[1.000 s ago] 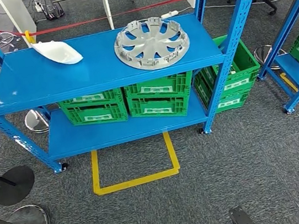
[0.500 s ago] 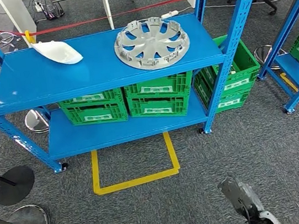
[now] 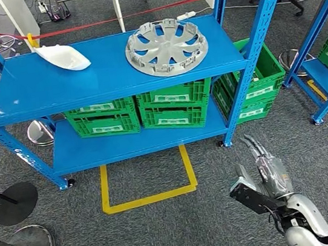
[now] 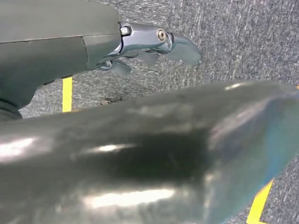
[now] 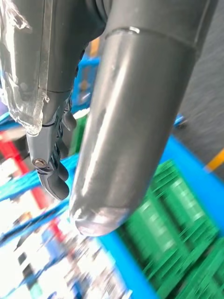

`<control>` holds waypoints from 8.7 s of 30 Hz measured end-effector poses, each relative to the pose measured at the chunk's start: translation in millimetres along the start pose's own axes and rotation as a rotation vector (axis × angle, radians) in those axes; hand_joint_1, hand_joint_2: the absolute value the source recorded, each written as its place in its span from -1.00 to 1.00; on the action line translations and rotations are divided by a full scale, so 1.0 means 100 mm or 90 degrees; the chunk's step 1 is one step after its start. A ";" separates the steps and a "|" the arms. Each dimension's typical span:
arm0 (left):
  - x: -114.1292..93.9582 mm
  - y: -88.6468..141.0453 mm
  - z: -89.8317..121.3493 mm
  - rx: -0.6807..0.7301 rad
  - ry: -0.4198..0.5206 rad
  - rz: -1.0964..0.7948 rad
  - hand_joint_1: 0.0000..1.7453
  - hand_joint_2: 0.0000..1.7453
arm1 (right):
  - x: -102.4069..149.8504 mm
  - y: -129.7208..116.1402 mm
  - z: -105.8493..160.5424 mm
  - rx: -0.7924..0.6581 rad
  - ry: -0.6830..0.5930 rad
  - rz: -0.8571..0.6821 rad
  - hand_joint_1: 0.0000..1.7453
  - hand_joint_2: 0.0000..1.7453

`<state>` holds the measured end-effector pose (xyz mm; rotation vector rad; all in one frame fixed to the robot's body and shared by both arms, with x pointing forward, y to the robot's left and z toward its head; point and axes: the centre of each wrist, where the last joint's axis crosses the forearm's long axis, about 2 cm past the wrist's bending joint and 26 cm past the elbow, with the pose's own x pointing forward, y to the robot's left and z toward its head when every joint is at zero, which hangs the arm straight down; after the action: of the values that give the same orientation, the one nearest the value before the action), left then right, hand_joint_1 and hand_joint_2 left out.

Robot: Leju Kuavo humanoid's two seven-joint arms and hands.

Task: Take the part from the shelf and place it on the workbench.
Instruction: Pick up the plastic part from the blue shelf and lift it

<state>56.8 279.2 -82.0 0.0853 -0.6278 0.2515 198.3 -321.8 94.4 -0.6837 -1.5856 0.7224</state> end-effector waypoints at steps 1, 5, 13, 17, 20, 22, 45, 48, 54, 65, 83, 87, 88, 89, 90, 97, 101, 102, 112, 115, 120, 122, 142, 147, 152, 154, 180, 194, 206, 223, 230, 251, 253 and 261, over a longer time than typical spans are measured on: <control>0.00 0.00 0.00 -0.001 -0.001 -0.002 -1.00 -1.00 | 0.04 -0.05 -0.03 -0.009 -0.022 0.015 -1.00 -1.00; -0.01 -0.02 0.01 -0.002 -0.012 -0.013 -1.00 -1.00 | 0.19 -0.21 -0.11 -0.037 -0.104 0.078 -1.00 -1.00; 0.06 -0.23 0.00 -0.032 -0.053 -0.085 -1.00 -1.00 | 0.36 -0.40 -0.22 -0.095 -0.177 0.184 -1.00 -1.00; 0.13 -0.46 -0.01 -0.090 -0.050 -0.122 -1.00 -1.00 | 0.42 -0.44 -0.19 -0.143 -0.208 0.235 -1.00 -1.00; 0.03 -0.35 0.04 -0.077 -0.044 -0.121 -1.00 -1.00 | 0.43 -0.48 -0.13 -0.179 -0.233 0.274 -1.00 -1.00; -0.12 -0.05 0.14 -0.062 -0.035 -0.124 -1.00 -1.00 | 0.39 -0.55 -0.03 -0.199 -0.249 0.313 -1.00 -1.00; -0.19 0.28 0.20 -0.105 -0.031 -0.175 -1.00 -1.00 | 0.34 -0.88 -0.02 -0.097 -0.346 0.507 -1.00 -1.00; -0.19 0.26 0.21 -0.101 -0.029 -0.178 -1.00 -1.00 | 0.34 -0.86 -0.03 -0.072 -0.328 0.476 -1.00 -1.00; -0.23 0.21 0.29 -0.084 -0.021 -0.184 -1.00 -1.00 | 0.38 -0.77 -0.07 0.006 -0.255 0.373 -1.00 -1.00; -0.20 0.16 0.36 -0.068 -0.026 -0.195 -1.00 -1.00 | 0.42 -0.68 -0.16 0.065 -0.218 0.311 -1.00 -1.00; -0.17 0.17 0.40 -0.034 -0.028 -0.192 -1.00 -1.00 | 0.45 -0.66 -0.16 0.070 -0.223 0.300 -1.00 -1.00; -0.17 0.17 0.40 -0.035 -0.030 -0.192 -1.00 -1.00 | 0.45 -0.65 -0.16 0.072 -0.223 0.296 -1.00 -1.00; -0.17 0.18 0.40 -0.035 -0.031 -0.192 -1.00 -1.00 | 0.45 -0.65 -0.16 0.072 -0.223 0.296 -1.00 -1.00; -0.17 0.18 0.40 -0.034 -0.031 -0.191 -1.00 -1.00 | 0.45 -0.65 -0.16 0.072 -0.224 0.295 -1.00 -1.00; -0.17 0.18 0.40 -0.033 -0.031 -0.190 -1.00 -1.00 | 0.46 -0.66 -0.16 0.071 -0.225 0.294 -1.00 -1.00; -0.18 0.17 0.40 -0.031 -0.030 -0.188 -1.00 -1.00 | 0.47 -0.65 -0.17 0.070 -0.226 0.290 -1.00 -1.00; -0.18 0.17 0.40 -0.029 -0.032 -0.190 -1.00 -1.00 | 0.47 -0.65 -0.17 0.070 -0.227 0.287 -1.00 -1.00; -0.18 0.17 0.40 -0.030 -0.033 -0.191 -1.00 -1.00 | 0.47 -0.65 -0.17 0.071 -0.227 0.285 -1.00 -1.00; -0.23 0.15 0.45 -0.037 -0.025 -0.192 -1.00 -1.00 | 0.48 -0.62 -0.15 0.085 -0.231 0.278 -1.00 -1.00; -0.24 0.15 0.45 -0.034 -0.023 -0.190 -1.00 -1.00 | 0.48 -0.61 -0.15 0.088 -0.230 0.275 -1.00 -1.00; -0.19 0.17 0.43 -0.028 -0.031 -0.190 -1.00 -1.00 | 0.47 -0.57 -0.13 0.098 -0.226 0.270 -1.00 -1.00; -0.18 0.16 0.42 -0.027 -0.032 -0.190 -1.00 -1.00 | 0.47 -0.57 -0.13 0.099 -0.227 0.270 -1.00 -1.00; -0.19 0.14 0.44 -0.019 -0.029 -0.178 -1.00 -1.00 | 0.49 -0.53 -0.12 0.109 -0.226 0.257 -1.00 -1.00; -0.19 0.13 0.44 -0.026 -0.031 -0.174 -1.00 -1.00 | 0.50 -0.54 -0.13 0.106 -0.226 0.256 -1.00 -1.00; -0.18 0.14 0.44 -0.039 -0.038 -0.175 -1.00 -1.00 | 0.50 -0.55 -0.14 0.102 -0.227 0.257 -1.00 -1.00; -0.17 0.15 0.43 -0.036 -0.040 -0.175 -1.00 -1.00 | 0.50 -0.55 -0.14 0.101 -0.228 0.257 -1.00 -1.00; -0.16 0.11 0.40 -0.009 -0.030 -0.153 -1.00 -1.00 | 0.50 -0.54 -0.13 0.108 -0.227 0.257 -1.00 -1.00; -0.16 0.14 0.40 -0.025 -0.034 -0.189 -1.00 -1.00 | 0.52 -0.55 -0.15 0.103 -0.228 0.254 -1.00 -1.00; -0.10 0.32 0.34 -0.060 -0.033 -0.271 -1.00 -1.00 | 0.66 -0.87 -0.60 -0.015 -0.189 0.298 -1.00 -1.00; 0.00 0.43 0.04 -0.033 -0.055 -0.237 -1.00 -1.00 | 0.30 -0.51 -0.35 -0.009 -0.044 0.259 -1.00 -1.00; -0.01 0.42 0.02 -0.030 -0.050 -0.226 -1.00 -1.00 | 0.28 -0.45 -0.34 0.002 -0.031 0.245 -1.00 -1.00; -0.19 0.20 0.08 -0.062 -0.017 -0.196 -1.00 -1.00 | 0.69 0.02 -0.37 0.095 -0.284 0.250 -1.00 -1.00; -0.19 0.20 0.08 -0.062 -0.017 -0.196 -1.00 -1.00 | 0.69 0.04 -0.35 0.103 -0.295 0.256 -1.00 -1.00; -0.22 0.21 0.09 -0.060 -0.006 -0.209 -1.00 -1.00 | 0.69 0.09 -0.31 0.098 -0.327 0.280 -1.00 -1.00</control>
<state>29.3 293.8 -87.3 0.0983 -0.6243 -0.0958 221.0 -260.5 133.4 -0.7820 -1.8318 1.4184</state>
